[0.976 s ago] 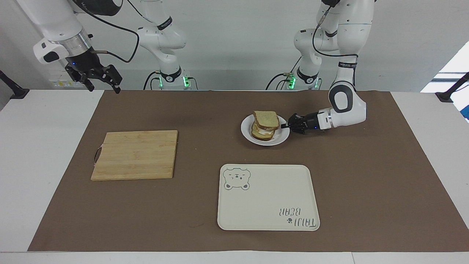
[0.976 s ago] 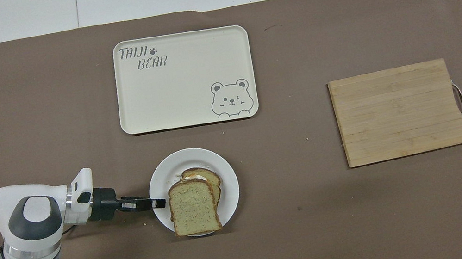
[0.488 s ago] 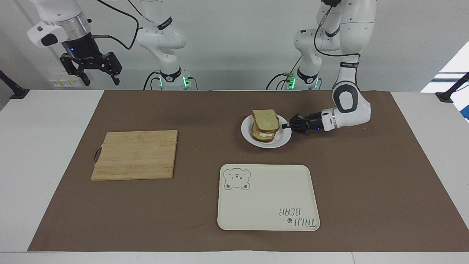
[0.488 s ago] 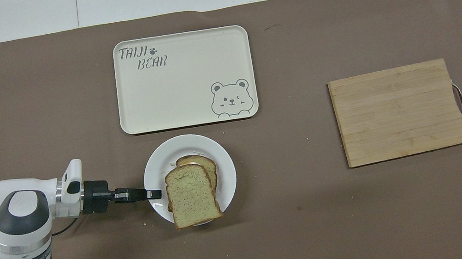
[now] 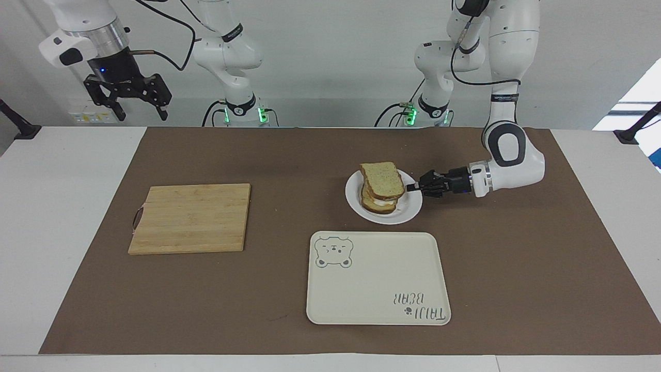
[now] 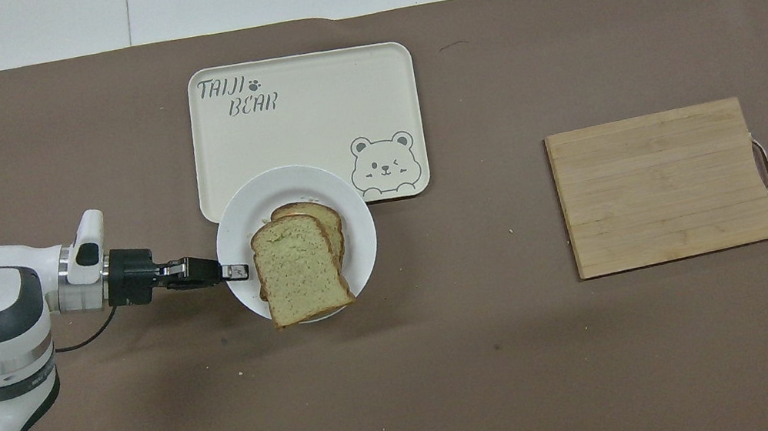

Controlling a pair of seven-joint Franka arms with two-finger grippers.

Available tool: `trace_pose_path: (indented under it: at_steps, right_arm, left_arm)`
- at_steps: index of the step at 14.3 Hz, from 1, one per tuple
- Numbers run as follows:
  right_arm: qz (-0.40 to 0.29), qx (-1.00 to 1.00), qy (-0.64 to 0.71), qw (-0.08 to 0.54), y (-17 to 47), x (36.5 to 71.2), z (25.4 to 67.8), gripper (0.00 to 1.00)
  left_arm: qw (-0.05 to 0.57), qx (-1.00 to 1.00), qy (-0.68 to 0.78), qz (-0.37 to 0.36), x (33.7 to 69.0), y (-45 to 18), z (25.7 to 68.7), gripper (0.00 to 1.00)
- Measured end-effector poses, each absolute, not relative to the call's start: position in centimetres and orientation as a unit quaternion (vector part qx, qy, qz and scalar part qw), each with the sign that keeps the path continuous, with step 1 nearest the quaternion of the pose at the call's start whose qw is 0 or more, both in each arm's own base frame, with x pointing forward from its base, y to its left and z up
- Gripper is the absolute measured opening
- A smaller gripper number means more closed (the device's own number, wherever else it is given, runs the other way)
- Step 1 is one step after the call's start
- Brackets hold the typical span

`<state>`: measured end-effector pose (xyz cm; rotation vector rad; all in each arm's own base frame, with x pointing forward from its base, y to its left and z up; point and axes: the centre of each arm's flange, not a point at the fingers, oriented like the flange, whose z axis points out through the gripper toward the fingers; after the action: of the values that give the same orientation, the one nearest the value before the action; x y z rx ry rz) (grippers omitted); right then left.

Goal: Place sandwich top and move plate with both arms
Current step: 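Slide the plate with the left gripper onto the bear tray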

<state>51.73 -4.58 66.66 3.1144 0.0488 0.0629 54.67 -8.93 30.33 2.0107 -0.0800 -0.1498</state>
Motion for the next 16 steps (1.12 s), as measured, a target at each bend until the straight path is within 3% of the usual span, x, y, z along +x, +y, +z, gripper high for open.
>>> trace_pose_path:
  at_steps: [5, 9, 16]
  right_arm:
    - [0.019, 0.999, 0.023, 0.014, -3.8, 51.2, 66.5, 1.00]
    - [0.019, 1.000, 0.018, 0.013, -4.4, 51.2, 66.5, 1.00]
    - [0.023, 1.000, 0.016, 0.014, -4.3, 51.3, 66.6, 1.00]
  left_arm:
    - [0.526, 0.847, 0.010, -0.068, 62.5, -9.8, 33.0, 0.05]
    - [0.529, 0.846, -0.007, -0.064, 67.3, -12.0, 31.5, 0.05]
    - [0.522, 0.851, -0.009, -0.066, 69.9, -12.8, 30.1, 0.05]
